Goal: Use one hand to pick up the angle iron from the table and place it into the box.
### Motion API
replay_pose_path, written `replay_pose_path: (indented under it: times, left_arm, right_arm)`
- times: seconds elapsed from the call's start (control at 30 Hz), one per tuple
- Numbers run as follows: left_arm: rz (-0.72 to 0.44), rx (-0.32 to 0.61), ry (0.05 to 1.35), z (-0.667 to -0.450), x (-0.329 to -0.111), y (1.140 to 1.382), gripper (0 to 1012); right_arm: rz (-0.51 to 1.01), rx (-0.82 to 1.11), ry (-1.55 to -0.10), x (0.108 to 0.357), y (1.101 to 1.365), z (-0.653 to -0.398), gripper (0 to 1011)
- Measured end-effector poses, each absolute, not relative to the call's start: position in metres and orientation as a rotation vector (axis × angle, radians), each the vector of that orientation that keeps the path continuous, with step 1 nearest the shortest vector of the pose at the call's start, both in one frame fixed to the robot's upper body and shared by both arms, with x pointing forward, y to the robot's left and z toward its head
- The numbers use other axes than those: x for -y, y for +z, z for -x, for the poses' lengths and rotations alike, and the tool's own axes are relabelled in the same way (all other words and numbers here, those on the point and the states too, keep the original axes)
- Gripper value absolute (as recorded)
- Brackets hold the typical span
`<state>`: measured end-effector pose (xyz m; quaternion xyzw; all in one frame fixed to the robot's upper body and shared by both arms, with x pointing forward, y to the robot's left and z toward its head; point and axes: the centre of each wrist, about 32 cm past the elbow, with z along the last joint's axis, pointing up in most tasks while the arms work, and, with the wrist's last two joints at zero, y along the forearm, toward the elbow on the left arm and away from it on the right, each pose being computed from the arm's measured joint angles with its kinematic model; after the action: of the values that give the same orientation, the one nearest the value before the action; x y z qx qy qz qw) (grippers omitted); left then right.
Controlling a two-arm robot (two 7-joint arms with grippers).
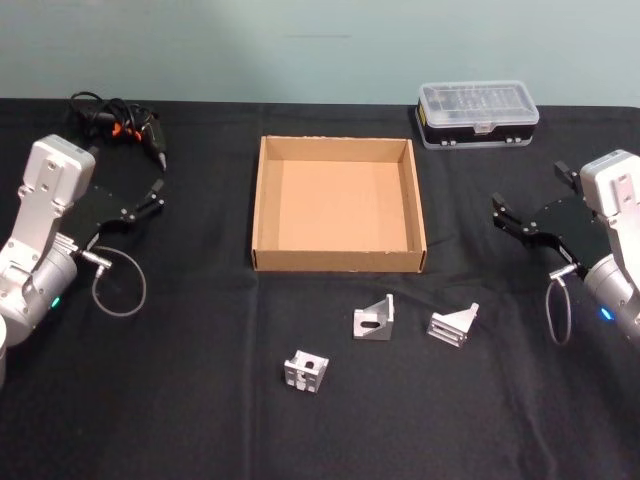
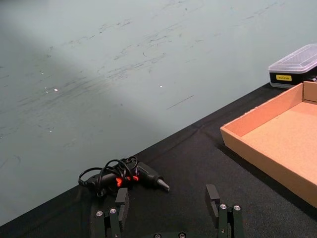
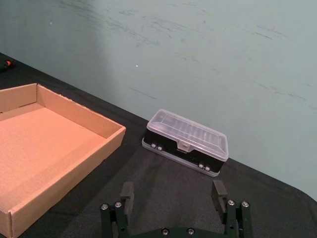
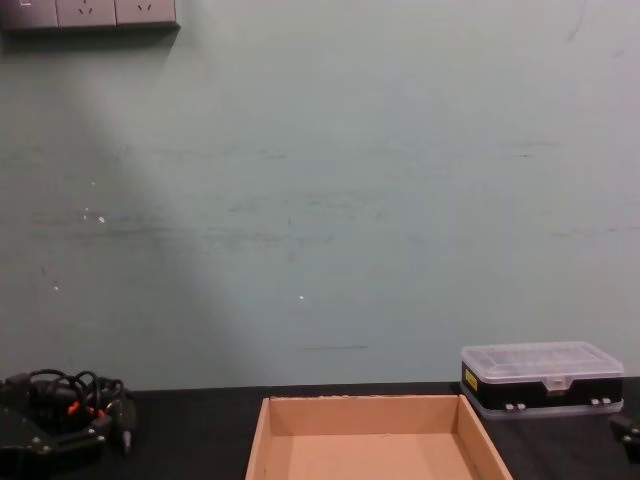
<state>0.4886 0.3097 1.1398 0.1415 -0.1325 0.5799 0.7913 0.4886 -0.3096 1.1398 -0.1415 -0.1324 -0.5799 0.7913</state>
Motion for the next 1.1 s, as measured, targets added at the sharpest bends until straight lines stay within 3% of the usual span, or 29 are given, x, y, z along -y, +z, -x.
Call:
replay_pose_path:
  times: [1.1]
  left_arm:
    - [-0.304,0.285,1.248,-0.4886,-0.3097,1.1398,1011]
  right_arm:
    - [0.304,0.285,-1.248,0.3096,1.1398,-0.4886,1004]
